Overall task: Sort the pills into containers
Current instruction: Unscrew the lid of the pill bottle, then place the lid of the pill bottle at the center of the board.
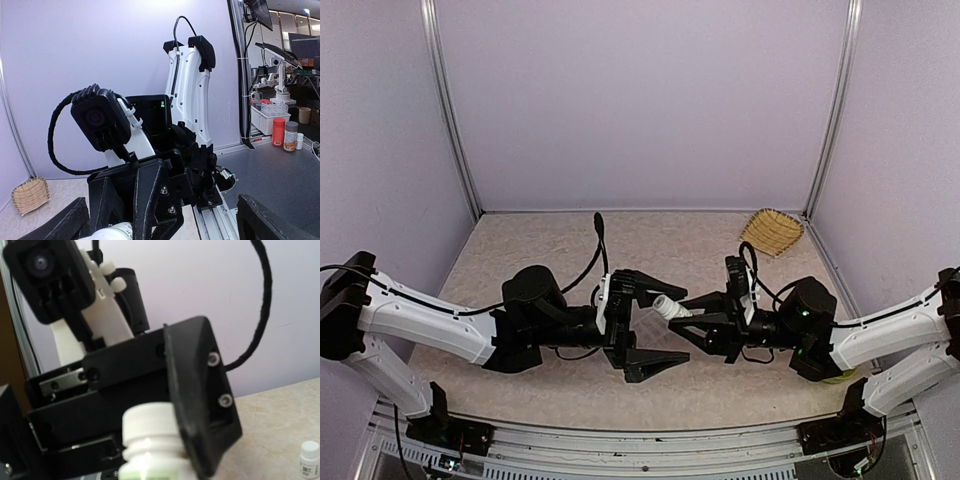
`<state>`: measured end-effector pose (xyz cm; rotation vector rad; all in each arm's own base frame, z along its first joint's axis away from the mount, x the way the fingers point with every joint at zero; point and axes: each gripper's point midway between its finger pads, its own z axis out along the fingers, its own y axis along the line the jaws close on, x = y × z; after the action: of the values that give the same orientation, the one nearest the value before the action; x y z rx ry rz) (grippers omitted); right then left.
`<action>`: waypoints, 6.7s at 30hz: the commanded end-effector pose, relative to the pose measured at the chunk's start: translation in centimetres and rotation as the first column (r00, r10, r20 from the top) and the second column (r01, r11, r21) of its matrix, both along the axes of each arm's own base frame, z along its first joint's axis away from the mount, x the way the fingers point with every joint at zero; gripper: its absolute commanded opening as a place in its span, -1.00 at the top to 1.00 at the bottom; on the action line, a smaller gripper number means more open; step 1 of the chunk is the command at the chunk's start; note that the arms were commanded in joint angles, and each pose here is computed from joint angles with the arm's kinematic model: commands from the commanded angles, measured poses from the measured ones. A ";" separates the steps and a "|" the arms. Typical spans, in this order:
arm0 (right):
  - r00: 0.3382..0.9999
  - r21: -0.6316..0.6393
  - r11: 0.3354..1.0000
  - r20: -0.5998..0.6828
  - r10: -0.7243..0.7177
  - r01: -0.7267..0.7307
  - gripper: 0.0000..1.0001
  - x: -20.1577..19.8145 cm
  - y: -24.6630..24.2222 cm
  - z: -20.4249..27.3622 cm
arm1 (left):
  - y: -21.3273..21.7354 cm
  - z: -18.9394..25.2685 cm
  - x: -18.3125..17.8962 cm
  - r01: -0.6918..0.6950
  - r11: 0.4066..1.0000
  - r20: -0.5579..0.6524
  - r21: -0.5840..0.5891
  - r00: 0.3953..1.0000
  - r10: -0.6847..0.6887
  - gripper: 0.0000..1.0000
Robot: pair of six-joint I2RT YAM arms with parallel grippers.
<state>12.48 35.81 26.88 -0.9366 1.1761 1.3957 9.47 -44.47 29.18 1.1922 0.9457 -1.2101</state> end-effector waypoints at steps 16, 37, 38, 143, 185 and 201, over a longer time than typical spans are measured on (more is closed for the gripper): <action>0.999 0.027 0.999 0.046 -0.028 0.027 0.59 -0.4 -1.4 1.1 | 1.8 1.9 0.3 -0.057 0.998 0.028 -0.027 0.998 0.058 -0.93; 0.996 0.029 0.999 0.079 0.041 -0.044 0.60 -1.6 -1.3 1.5 | 2.5 1.7 1.9 -0.036 0.998 -0.060 -0.044 0.998 0.033 -0.48; 0.995 0.029 0.998 0.083 0.049 -0.052 0.60 -1.8 -1.2 1.6 | 2.5 1.7 1.9 -0.032 0.999 -0.065 -0.043 0.997 0.029 -0.48; 0.976 -0.001 0.982 0.117 -0.186 0.188 0.69 2.2 -4.1 -0.7 | 10.0 -6.5 11.2 -0.628 0.699 -0.429 0.340 0.558 0.710 0.50; 0.977 0.001 0.980 0.083 -0.197 0.198 0.69 2.8 -4.9 -1.6 | 19.8 -26.3 17.4 -0.659 0.287 -0.159 0.695 0.249 0.955 0.50; 0.976 -0.005 0.978 0.058 -0.209 0.210 0.71 3.8 -5.5 -2.6 | 19.5 -25.7 17.4 -0.648 0.306 -0.181 0.698 0.254 0.950 -0.24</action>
<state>16.13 30.74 24.45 -0.8416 1.2121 1.1774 26.36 -24.40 2.09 0.4016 2.1767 -0.3009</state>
